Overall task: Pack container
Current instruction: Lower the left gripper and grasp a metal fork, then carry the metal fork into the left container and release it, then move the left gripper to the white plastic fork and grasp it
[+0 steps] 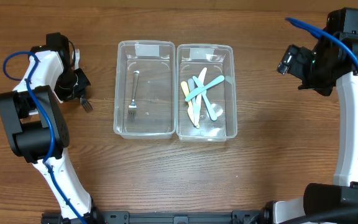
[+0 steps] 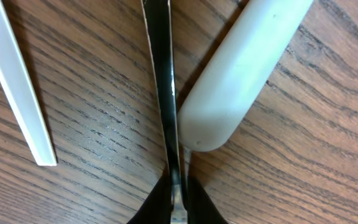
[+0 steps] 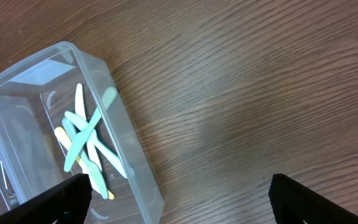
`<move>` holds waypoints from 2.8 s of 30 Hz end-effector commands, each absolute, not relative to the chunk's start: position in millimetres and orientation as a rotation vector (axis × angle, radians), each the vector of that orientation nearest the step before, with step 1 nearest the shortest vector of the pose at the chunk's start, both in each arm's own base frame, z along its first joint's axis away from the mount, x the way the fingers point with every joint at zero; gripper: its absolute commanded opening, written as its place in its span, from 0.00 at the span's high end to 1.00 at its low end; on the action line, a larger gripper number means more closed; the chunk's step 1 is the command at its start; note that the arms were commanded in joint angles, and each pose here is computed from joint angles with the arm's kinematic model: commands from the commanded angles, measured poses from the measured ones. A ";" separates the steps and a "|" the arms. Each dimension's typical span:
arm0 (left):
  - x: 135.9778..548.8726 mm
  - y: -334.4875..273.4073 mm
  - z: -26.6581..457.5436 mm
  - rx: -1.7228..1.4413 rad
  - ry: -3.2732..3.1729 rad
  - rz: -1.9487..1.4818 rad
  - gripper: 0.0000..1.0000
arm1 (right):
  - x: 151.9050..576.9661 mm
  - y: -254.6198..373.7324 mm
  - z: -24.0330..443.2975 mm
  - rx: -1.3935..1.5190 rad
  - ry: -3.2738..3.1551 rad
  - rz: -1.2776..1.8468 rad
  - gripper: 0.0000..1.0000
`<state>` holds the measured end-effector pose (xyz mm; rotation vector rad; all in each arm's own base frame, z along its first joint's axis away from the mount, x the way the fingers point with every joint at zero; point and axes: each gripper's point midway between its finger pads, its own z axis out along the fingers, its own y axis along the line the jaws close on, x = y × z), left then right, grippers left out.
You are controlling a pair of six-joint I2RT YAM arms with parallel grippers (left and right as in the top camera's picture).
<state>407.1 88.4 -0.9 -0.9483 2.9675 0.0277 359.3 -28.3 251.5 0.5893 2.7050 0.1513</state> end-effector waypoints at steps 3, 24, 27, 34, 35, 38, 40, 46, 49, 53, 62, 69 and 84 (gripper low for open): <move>396.8 86.4 -11.8 -0.961 3.007 0.018 0.96 | 359.2 -28.7 251.6 0.585 2.703 0.149 0.07; 384.9 28.7 201.9 -0.599 2.641 -0.005 0.96 | 359.1 -28.6 251.5 0.580 2.704 0.149 0.07; 377.0 -21.5 239.2 -0.408 2.566 -0.056 0.96 | 359.1 -28.6 251.5 0.581 2.704 0.150 0.07; 388.4 -105.0 212.5 -0.141 2.623 -0.103 0.96 | 359.0 -28.5 251.5 0.581 2.705 0.150 0.07; 393.0 -116.9 196.3 -0.115 2.660 -0.128 0.96 | 358.8 -28.5 251.4 0.581 2.706 0.150 0.07; 400.7 -129.2 157.3 -0.098 2.750 -0.139 0.96 | 358.5 -28.5 251.3 0.582 2.707 0.149 0.07; 403.3 -134.4 129.7 -0.096 2.816 -0.143 0.96 | 358.5 -28.4 251.3 0.582 2.707 0.150 0.07; 402.0 -136.4 76.2 -0.091 2.944 -0.099 0.92 | 358.1 -28.4 251.1 0.581 2.709 0.150 0.07; 403.8 -137.0 76.3 -0.082 2.937 -0.100 0.65 | 358.3 -28.5 251.2 0.581 2.708 0.149 0.07; 410.6 -138.8 97.0 -0.008 2.906 -0.103 0.51 | 358.2 -28.5 251.2 0.581 2.708 0.149 0.07; 444.4 -82.6 251.0 -0.143 2.607 0.021 0.26 | 358.1 -28.5 251.1 0.582 2.709 0.149 0.07; 466.3 58.2 264.9 -0.569 2.490 0.110 0.12 | 358.4 -28.6 251.2 0.581 2.708 0.149 0.07; 529.7 119.8 86.6 -0.675 2.682 0.026 0.05 | 358.4 -28.6 251.2 0.581 2.708 0.149 0.06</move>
